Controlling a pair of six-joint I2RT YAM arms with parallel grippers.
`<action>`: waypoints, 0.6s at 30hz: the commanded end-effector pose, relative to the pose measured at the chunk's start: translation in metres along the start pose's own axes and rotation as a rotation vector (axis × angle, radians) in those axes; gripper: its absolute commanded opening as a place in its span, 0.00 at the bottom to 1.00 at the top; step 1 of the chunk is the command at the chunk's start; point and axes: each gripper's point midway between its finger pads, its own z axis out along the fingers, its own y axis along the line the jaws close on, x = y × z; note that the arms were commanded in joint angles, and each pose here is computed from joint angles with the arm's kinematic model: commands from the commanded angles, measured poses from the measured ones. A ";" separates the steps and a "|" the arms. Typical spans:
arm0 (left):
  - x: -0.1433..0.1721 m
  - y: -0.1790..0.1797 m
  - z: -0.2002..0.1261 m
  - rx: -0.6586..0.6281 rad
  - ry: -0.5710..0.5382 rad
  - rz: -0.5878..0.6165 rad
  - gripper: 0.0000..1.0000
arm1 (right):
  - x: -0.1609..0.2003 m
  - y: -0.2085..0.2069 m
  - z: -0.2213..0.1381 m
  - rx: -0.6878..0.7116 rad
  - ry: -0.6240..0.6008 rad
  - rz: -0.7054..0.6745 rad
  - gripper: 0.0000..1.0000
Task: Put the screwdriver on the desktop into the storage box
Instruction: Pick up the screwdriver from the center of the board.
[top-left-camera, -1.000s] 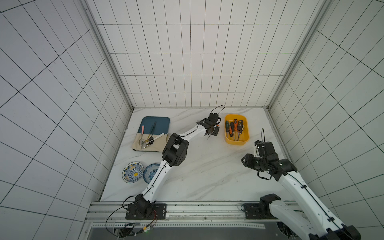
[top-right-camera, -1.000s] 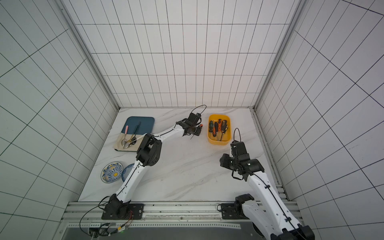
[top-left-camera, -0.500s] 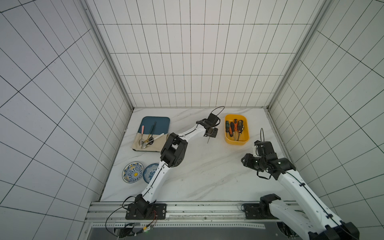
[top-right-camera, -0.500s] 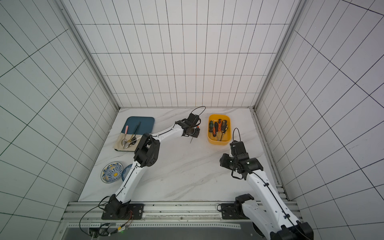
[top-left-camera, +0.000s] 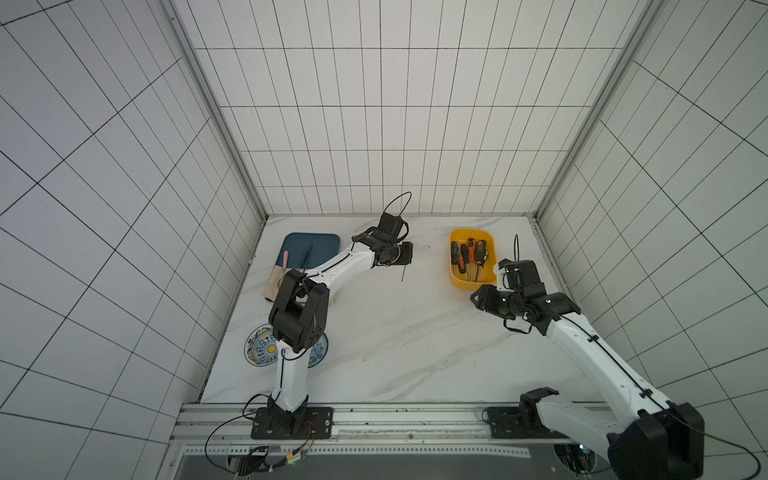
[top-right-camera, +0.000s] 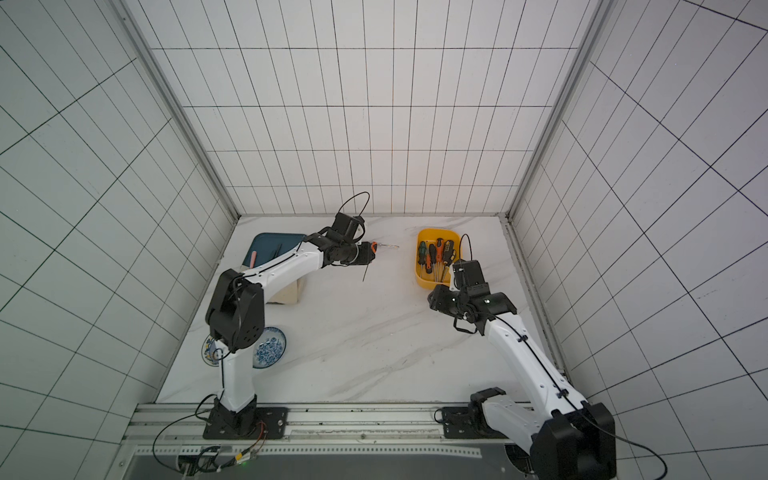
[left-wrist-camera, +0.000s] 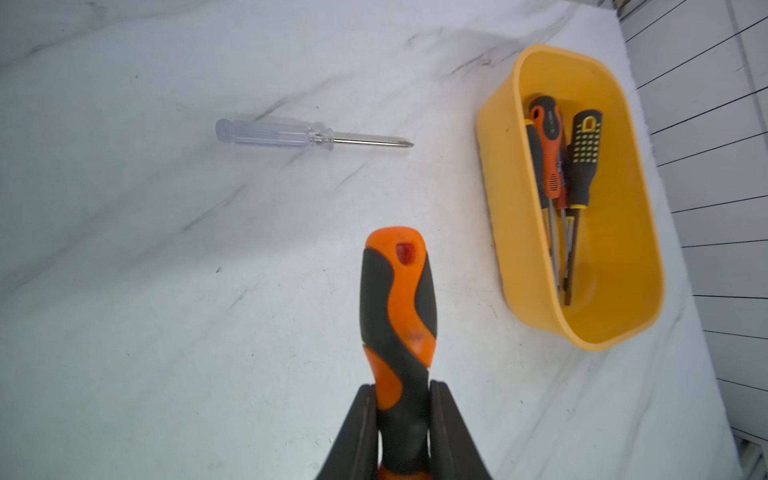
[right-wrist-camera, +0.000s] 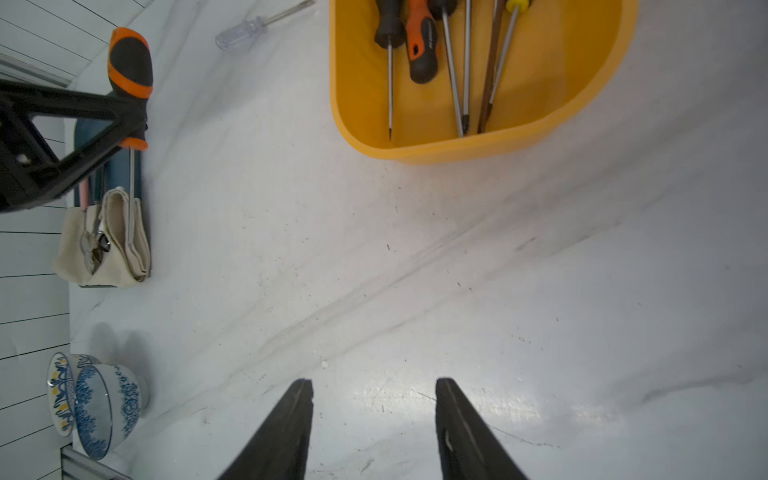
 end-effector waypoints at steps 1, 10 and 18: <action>0.008 -0.026 -0.019 0.158 -0.044 -0.071 0.00 | -0.026 0.042 -0.002 -0.159 -0.042 -0.003 0.52; 0.033 -0.054 -0.076 0.346 -0.156 -0.075 0.00 | -0.043 0.118 0.007 -0.495 0.015 0.004 0.53; 0.063 -0.082 -0.101 0.479 -0.189 -0.007 0.00 | -0.042 0.161 0.009 -0.654 0.061 -0.017 0.54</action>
